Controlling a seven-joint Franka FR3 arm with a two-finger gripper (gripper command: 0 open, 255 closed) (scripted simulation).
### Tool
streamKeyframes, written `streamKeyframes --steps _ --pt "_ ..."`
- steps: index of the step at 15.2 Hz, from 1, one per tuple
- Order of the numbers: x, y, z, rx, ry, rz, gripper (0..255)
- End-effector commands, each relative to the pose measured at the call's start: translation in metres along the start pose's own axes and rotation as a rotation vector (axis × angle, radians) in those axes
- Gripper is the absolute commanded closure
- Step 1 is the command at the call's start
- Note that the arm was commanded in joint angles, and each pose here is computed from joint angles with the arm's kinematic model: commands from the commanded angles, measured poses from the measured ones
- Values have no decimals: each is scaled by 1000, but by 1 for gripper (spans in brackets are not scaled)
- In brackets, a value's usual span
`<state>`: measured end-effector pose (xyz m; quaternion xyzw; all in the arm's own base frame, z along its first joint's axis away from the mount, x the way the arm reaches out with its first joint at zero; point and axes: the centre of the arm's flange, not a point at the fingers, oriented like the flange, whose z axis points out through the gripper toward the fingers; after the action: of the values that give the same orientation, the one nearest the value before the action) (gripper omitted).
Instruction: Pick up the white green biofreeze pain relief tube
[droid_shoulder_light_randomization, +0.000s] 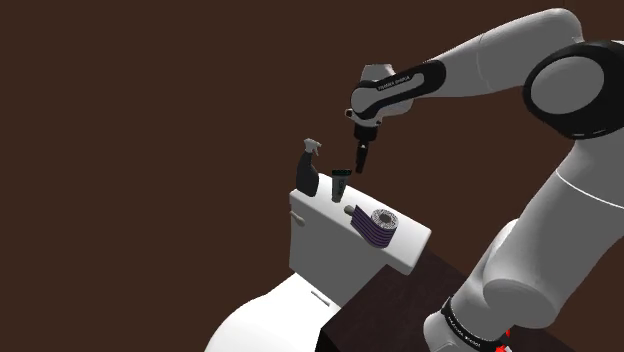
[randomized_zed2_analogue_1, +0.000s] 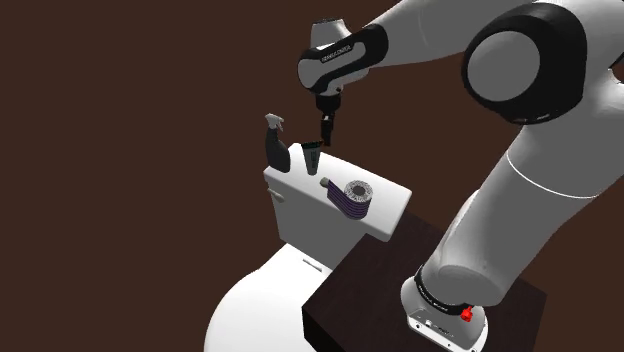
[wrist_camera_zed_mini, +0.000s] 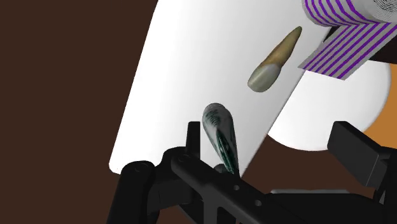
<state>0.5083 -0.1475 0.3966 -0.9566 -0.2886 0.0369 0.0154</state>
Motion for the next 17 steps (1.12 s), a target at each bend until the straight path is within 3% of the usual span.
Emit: streamKeyframes --steps 1,11,12,17 --pt "15 17 14 7 9 -60 0" --pt "25 26 59 10 13 -83 0" --pt "24 26 59 10 13 -83 255" --pt "24 26 59 10 13 -82 255"
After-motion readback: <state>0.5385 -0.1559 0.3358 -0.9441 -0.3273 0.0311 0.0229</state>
